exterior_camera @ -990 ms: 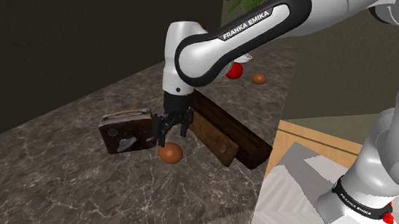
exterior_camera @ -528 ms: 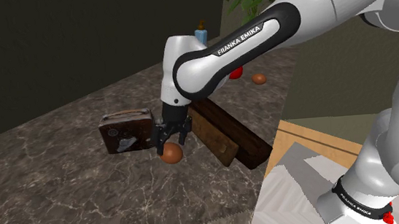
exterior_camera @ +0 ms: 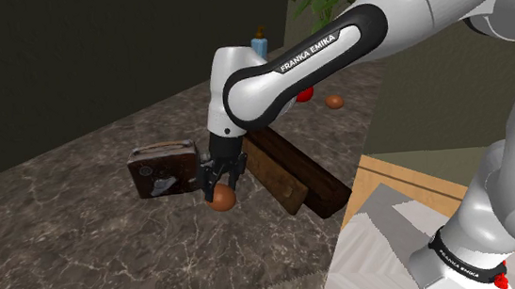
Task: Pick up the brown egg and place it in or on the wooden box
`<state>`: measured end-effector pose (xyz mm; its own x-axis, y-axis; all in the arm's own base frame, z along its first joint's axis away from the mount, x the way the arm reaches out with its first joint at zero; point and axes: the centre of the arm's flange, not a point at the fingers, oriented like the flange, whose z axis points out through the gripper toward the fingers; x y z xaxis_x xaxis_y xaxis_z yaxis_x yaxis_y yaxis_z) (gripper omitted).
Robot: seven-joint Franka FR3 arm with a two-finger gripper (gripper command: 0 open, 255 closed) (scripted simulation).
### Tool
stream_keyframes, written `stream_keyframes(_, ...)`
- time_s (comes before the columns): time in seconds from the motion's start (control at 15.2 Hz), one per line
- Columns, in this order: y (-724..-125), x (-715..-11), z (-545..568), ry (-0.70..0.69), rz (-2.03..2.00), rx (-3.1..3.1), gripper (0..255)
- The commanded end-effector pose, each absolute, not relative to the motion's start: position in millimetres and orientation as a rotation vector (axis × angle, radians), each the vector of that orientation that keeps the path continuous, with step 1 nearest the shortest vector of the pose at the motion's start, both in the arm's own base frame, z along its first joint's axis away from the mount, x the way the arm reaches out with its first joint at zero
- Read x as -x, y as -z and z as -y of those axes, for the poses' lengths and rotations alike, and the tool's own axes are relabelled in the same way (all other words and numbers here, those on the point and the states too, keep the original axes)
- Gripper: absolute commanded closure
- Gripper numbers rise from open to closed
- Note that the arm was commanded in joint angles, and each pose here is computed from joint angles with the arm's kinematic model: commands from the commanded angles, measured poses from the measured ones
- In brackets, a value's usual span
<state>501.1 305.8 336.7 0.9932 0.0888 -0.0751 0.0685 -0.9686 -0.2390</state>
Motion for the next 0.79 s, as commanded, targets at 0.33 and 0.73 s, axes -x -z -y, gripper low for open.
stream_keyframes(0.33,-336,-501,-306,-0.126,0.116,2.898,255)
stream_keyframes(0.73,-357,-501,-306,-0.125,0.116,2.898,255)
